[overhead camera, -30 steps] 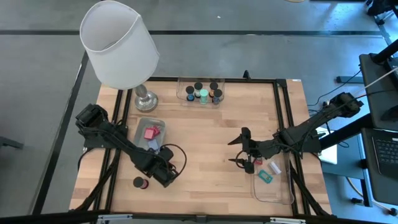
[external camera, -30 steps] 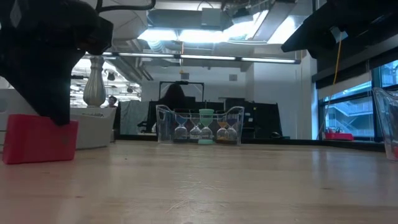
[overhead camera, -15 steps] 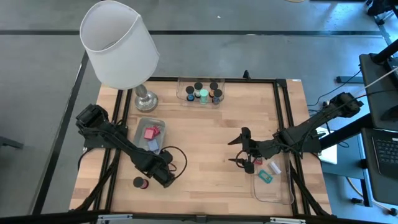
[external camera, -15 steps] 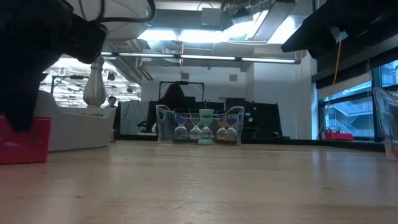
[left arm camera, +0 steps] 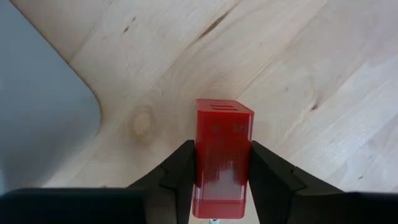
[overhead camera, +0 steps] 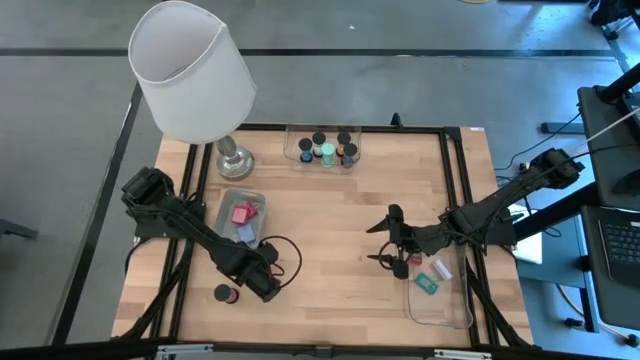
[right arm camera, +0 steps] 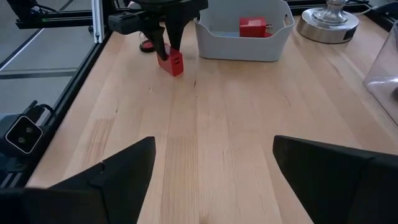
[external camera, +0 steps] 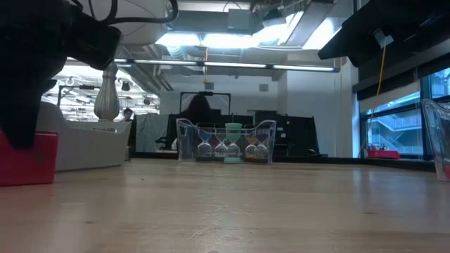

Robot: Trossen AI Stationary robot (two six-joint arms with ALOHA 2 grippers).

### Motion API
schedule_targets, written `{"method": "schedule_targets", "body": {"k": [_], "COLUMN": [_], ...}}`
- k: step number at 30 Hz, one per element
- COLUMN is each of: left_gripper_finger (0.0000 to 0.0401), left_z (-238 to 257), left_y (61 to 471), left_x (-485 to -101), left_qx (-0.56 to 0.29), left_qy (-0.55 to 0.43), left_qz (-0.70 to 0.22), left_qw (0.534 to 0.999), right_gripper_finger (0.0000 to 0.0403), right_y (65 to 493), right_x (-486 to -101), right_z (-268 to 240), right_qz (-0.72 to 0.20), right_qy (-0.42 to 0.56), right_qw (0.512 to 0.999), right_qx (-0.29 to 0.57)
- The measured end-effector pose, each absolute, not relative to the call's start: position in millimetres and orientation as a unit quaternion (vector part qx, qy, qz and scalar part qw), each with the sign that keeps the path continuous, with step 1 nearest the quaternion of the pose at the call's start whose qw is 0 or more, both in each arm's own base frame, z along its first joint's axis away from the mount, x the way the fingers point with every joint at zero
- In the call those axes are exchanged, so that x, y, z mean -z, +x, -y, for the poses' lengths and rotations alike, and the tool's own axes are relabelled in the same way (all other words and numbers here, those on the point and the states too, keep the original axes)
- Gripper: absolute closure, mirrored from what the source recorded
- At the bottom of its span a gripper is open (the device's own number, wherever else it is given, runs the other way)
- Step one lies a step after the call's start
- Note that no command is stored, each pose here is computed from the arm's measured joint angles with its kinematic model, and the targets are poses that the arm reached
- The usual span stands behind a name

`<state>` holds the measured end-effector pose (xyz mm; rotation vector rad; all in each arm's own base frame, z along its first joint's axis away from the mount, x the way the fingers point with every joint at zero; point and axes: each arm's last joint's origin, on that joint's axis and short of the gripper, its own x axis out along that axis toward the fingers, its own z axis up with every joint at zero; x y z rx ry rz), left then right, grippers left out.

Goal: Pick & Place Office items
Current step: Put the red charger adapter into the gray bin

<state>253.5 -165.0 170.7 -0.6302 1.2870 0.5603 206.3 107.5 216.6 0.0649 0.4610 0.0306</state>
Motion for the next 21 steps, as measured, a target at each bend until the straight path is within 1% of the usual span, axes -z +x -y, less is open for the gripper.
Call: {"method": "schedule_targets", "body": {"k": [4, 6, 9, 12, 16, 18, 21], "left_gripper_finger": [0.0285, 0.0285, 0.0278, 0.0274, 0.0275, 0.0275, 0.0274], "left_z": [164.8, 165.1, 165.5, 161.8, 150.9, 143.0, 131.7], "left_y": [253.1, 254.0, 257.0, 255.9, 245.7, 236.8, 221.4], "left_x": [-176.2, -185.1, -206.5, -232.6, -262.0, -271.9, -280.3], "left_qx": [-0.248, -0.235, -0.215, -0.218, -0.249, -0.275, -0.316], "left_qy": [-0.291, -0.29, -0.286, -0.266, -0.219, -0.196, -0.176], "left_qz": [-0.579, -0.571, -0.541, -0.507, -0.481, -0.478, -0.482], "left_qw": [0.721, 0.731, 0.761, 0.79, 0.812, 0.811, 0.798], "right_gripper_finger": [0.0076, 0.0076, 0.0076, 0.0076, 0.0076, 0.0076, 0.0076], "right_y": [206.3, 206.3, 206.3, 206.3, 206.3, 206.3, 206.3], "right_x": [-216.6, -216.5, -216.5, -216.5, -216.5, -216.5, -216.5], "right_z": [-107.6, -107.5, -107.5, -107.5, -107.5, -107.5, -107.5], "right_qz": [-0.228, -0.229, -0.229, -0.229, -0.229, -0.229, -0.229], "right_qy": [0.032, 0.032, 0.032, 0.032, 0.033, 0.037, 0.042], "right_qw": [0.973, 0.973, 0.973, 0.973, 0.973, 0.973, 0.972], "right_qx": [-0.015, -0.015, -0.015, -0.015, -0.015, -0.014, -0.013]}}
